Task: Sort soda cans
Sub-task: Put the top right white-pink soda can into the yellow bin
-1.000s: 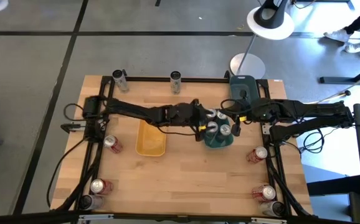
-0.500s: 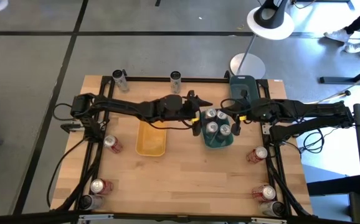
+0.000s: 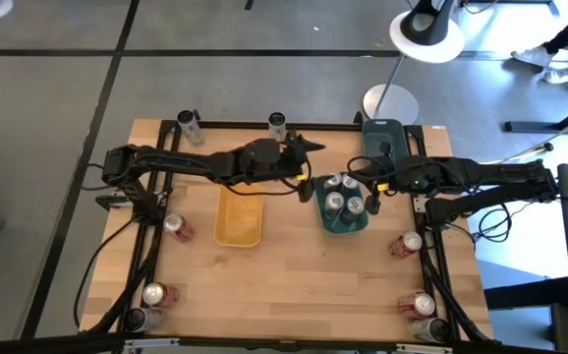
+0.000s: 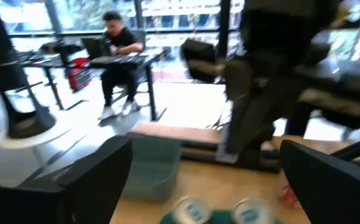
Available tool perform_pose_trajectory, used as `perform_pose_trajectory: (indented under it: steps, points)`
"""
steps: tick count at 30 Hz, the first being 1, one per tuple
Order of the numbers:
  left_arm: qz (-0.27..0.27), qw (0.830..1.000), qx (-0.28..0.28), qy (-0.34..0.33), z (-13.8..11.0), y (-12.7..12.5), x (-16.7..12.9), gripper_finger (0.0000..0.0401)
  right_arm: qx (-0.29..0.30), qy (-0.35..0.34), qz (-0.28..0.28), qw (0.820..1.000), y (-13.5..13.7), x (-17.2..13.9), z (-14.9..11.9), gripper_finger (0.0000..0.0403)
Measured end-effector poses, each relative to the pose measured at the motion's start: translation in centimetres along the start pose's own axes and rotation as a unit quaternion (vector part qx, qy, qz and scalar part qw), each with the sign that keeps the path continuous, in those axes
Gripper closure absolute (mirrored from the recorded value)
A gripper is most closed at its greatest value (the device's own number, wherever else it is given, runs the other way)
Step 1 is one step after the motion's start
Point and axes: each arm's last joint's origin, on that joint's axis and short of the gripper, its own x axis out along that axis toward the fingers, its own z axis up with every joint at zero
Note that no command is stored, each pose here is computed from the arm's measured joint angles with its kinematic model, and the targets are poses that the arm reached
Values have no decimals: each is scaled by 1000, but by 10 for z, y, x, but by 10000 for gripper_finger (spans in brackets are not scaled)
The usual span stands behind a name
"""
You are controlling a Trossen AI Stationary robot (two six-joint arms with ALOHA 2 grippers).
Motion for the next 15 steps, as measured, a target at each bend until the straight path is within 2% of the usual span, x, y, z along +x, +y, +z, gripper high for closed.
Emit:
perform_pose_trajectory:
  steps: [5, 10, 15]
  points:
    - [70, 996, 16, 43, 2, 20, -9, 7, -2, 5, 0, 1000, 0, 0, -1, 397]
    - [160, 982, 45, 86, 4, 47, -20, 2, -2, 6, -1, 1000, 0, 0, -1, 397]
    - [224, 965, 3, 133, -7, 91, -22, 1, -2, 5, -5, 1000, 0, 0, -1, 397]
